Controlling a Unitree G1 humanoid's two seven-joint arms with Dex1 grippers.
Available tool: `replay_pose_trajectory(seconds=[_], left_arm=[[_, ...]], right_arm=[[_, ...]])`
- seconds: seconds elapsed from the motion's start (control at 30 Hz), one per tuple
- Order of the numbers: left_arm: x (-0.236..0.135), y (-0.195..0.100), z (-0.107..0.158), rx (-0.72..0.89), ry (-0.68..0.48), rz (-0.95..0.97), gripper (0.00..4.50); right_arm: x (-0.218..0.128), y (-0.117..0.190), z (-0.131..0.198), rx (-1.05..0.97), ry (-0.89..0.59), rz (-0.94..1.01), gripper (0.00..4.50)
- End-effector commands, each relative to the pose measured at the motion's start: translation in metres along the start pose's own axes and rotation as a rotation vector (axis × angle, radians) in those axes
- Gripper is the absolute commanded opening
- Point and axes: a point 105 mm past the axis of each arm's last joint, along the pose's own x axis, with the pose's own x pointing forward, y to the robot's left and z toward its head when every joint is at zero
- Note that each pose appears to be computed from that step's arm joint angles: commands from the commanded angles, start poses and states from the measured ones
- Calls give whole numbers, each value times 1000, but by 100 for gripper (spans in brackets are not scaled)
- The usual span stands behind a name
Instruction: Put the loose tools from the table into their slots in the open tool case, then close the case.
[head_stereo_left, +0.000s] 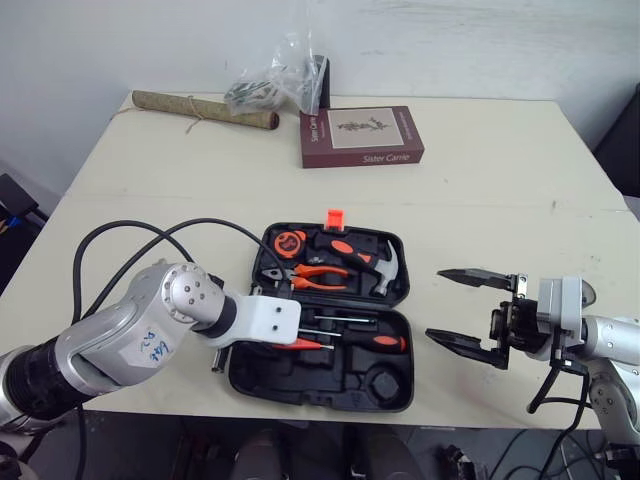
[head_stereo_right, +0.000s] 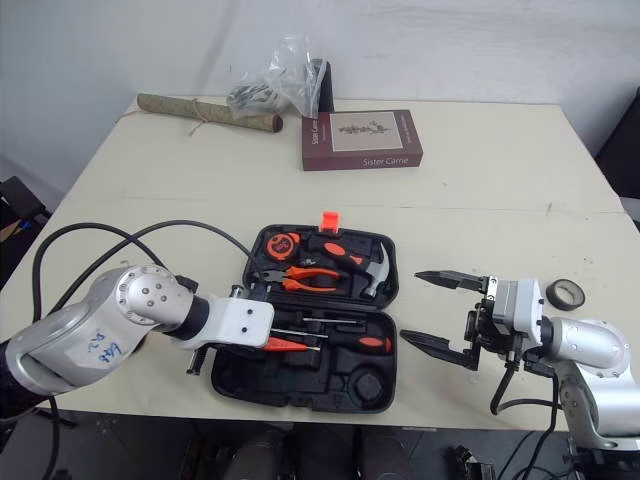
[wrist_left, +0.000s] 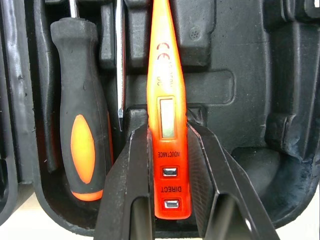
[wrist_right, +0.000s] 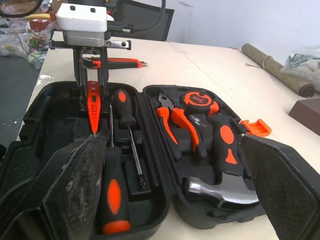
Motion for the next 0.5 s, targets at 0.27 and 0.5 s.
replay_pose_trajectory(seconds=[0.27,0.5], left_arm=[[10,5,-11,60,-27,23,135],[-33,-9,8,102,-215,-18,258]], right_arm=[[2,-2,7,-35,-4,0,450],[-1,-4,3,-28,0,6,450]])
